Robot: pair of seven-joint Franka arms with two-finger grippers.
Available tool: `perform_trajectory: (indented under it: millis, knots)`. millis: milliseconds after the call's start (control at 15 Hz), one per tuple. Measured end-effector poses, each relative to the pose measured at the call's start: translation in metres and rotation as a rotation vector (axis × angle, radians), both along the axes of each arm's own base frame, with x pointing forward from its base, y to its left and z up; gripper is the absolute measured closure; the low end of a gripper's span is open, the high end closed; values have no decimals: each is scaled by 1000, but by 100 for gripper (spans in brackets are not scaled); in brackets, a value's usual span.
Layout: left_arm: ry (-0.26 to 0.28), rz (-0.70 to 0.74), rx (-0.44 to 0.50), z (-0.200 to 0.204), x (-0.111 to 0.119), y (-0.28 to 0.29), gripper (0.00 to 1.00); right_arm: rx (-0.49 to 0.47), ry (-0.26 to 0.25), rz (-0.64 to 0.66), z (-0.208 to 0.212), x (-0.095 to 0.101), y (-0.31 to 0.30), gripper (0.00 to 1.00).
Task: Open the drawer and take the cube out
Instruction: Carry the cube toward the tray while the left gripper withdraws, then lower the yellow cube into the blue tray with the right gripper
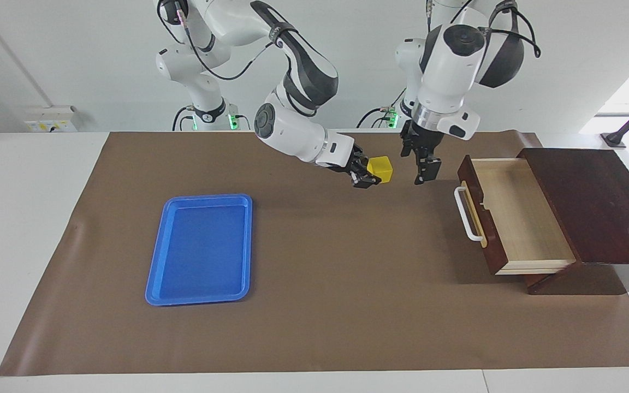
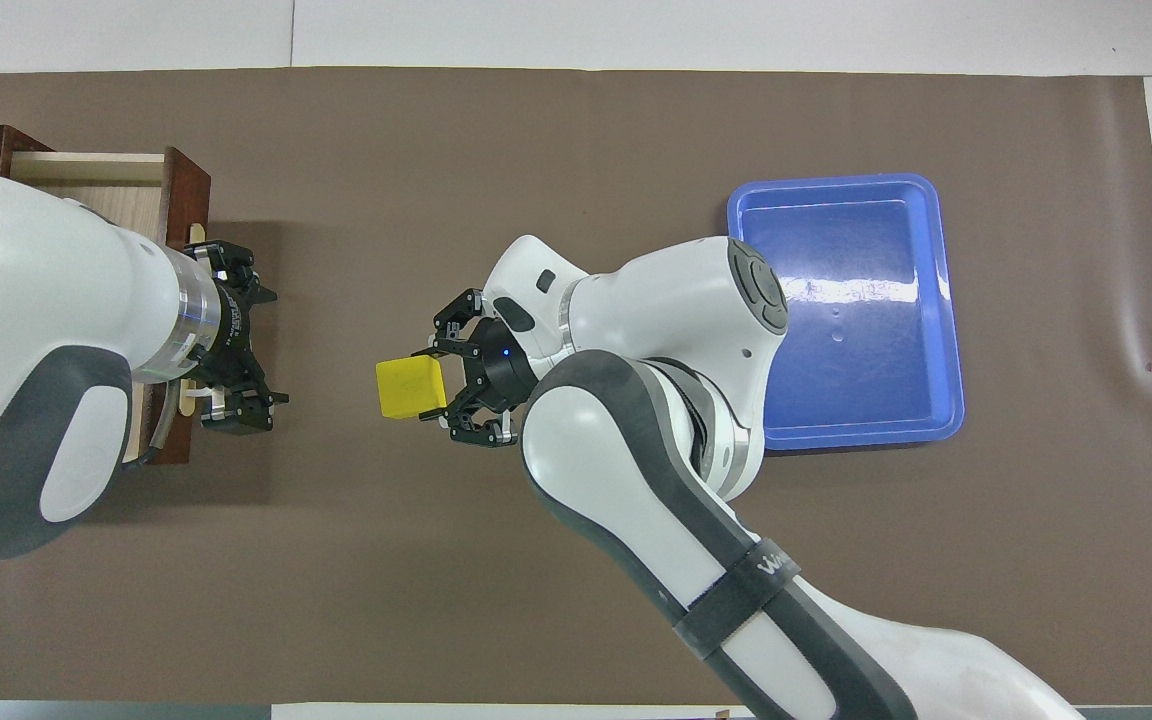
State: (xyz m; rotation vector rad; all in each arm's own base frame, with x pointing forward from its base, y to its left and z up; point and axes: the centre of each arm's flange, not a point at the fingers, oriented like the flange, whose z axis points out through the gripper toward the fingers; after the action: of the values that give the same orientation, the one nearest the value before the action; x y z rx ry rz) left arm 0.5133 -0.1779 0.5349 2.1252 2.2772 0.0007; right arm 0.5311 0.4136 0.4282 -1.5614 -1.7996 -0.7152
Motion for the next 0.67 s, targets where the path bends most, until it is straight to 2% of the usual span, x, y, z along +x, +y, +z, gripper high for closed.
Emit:
perform_trajectory:
  millis: [133, 333, 467, 667]
  knots:
    - [17, -30, 6, -12, 0, 9, 0, 0, 17, -2, -1, 6, -11, 45]
    - [15, -77, 7, -30, 7, 31, 0, 5, 79, -22, -4, 31, -58, 45]
    - [1, -120, 5, -49, 19, 53, 0, 14, 104, -46, -8, 61, -125, 45]
    - [-21, -192, 18, -75, 35, 51, 0, -55, 95, -84, -18, 86, -209, 45]
